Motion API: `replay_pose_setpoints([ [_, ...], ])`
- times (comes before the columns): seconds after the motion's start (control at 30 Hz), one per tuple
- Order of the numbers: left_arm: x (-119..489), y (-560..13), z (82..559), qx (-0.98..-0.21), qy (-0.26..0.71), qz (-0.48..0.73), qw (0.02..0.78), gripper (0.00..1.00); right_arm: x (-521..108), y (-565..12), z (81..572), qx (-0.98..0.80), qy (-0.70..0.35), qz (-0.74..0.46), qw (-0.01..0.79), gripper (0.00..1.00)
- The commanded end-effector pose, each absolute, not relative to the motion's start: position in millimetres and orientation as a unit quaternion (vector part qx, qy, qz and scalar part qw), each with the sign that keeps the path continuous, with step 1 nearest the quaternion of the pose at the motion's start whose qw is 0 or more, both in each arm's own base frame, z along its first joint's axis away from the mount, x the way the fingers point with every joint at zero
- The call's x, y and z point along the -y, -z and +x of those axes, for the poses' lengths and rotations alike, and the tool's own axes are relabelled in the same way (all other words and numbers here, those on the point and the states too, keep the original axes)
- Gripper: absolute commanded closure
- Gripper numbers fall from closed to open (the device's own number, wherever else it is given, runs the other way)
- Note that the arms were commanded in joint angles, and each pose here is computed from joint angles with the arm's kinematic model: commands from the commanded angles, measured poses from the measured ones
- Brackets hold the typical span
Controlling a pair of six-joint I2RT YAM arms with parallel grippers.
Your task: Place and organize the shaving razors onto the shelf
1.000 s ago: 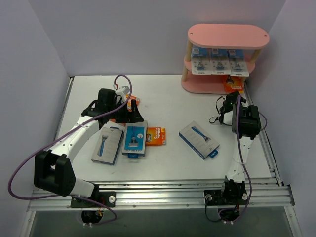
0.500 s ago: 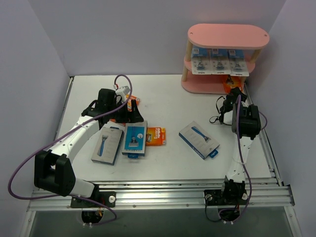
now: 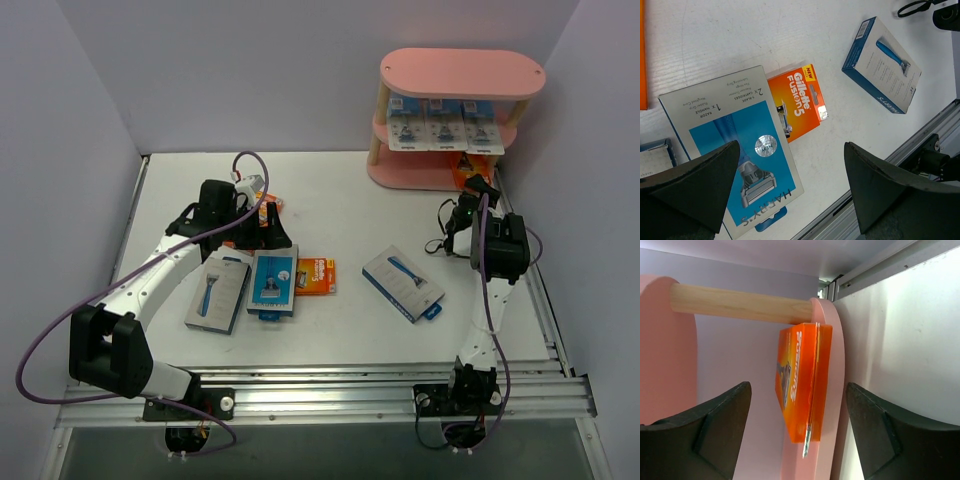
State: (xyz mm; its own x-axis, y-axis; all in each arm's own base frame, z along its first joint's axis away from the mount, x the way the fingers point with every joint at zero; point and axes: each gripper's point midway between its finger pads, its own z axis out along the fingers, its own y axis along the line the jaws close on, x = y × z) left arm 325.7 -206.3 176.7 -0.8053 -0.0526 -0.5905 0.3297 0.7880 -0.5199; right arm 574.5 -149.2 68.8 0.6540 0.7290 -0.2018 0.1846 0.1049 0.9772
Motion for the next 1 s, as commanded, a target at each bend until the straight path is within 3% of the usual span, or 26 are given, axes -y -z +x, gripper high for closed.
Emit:
replay_pose_setpoints([
  [0.0, 209.9, -206.1, 333.6, -0.875, 0.324, 0.091, 0.348, 0.06, 151.3, -135.8, 566.3, -0.297, -0.261, 0.6, 0.695, 0.28],
  [0.17, 207.7, -207.7, 331.9, -0.875, 0.32, 0.093, 0.351, 0.06, 147.8, -138.4, 559.9, -0.312, -0.264, 0.598, 0.69, 0.26],
  [0.43, 206.7, -212.8, 331.4, -0.873, 0.316, 0.097, 0.359, 0.06, 137.1, -146.5, 543.0, -0.338, -0.278, 0.582, 0.686, 0.16],
  [0.73, 199.1, -216.7, 333.6, -0.874, 0.296, 0.094, 0.374, 0.06, 105.8, -146.8, 493.0, -0.4, -0.296, 0.547, 0.673, 0.14],
  [0.83, 195.6, -216.7, 335.1, -0.875, 0.286, 0.093, 0.378, 0.06, 85.4, -145.9, 473.7, -0.432, -0.303, 0.526, 0.667, 0.08],
  [0.87, 193.5, -217.0, 336.0, -0.876, 0.281, 0.091, 0.381, 0.06, 76.5, -155.0, 469.4, -0.438, -0.314, 0.511, 0.67, 0.01],
  [0.97, 189.7, -217.8, 338.2, -0.876, 0.27, 0.089, 0.389, 0.06, 48.8, -161.0, 457.3, -0.488, -0.311, 0.465, 0.67, 0.0],
])
